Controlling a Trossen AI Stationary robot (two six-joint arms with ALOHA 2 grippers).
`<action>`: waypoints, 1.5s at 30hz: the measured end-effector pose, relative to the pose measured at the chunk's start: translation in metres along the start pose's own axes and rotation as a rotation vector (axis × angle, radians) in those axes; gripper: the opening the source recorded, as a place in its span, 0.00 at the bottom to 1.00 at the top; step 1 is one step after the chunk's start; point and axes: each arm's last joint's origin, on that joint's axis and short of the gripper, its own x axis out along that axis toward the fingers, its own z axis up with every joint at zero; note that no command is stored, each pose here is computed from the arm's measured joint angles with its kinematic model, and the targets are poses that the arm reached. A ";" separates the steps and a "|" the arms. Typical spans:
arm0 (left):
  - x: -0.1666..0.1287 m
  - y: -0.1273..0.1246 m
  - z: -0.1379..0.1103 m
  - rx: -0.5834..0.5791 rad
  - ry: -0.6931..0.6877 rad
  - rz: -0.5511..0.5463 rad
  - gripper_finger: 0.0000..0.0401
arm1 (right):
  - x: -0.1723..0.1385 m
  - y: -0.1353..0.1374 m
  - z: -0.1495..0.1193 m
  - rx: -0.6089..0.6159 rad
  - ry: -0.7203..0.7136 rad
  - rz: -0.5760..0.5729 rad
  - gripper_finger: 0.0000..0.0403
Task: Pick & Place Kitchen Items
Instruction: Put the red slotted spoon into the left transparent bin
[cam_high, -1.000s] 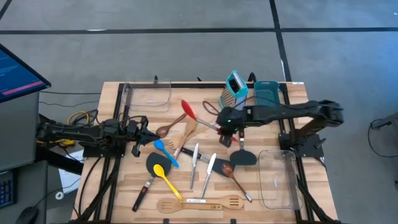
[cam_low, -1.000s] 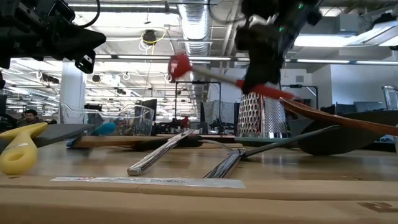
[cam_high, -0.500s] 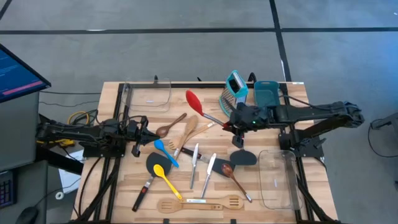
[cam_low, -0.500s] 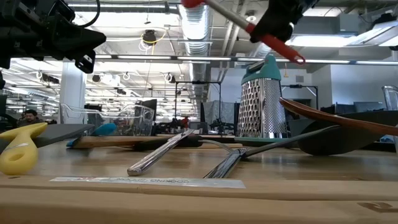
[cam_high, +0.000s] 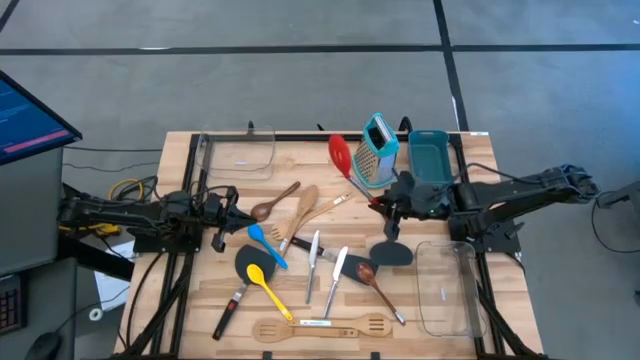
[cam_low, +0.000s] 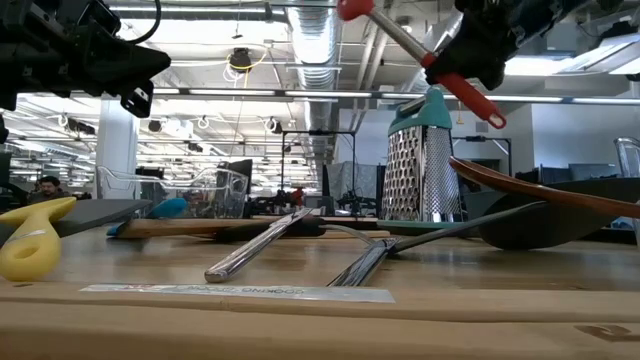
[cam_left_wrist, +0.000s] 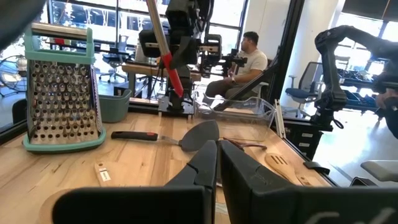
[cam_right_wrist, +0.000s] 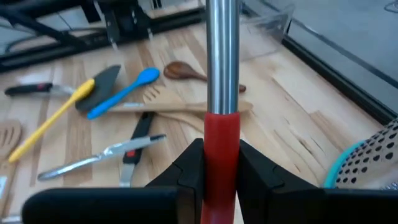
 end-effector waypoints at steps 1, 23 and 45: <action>0.000 0.000 0.000 0.000 0.000 0.000 0.02 | 0.000 0.000 -0.001 -0.004 -0.009 0.001 0.14; 0.009 0.001 0.009 -0.029 -0.116 0.049 0.02 | 0.006 0.005 0.007 -0.072 -0.104 0.035 0.14; 0.061 0.004 0.017 0.027 -0.047 0.083 0.29 | 0.006 0.005 0.006 -0.093 -0.101 0.036 0.14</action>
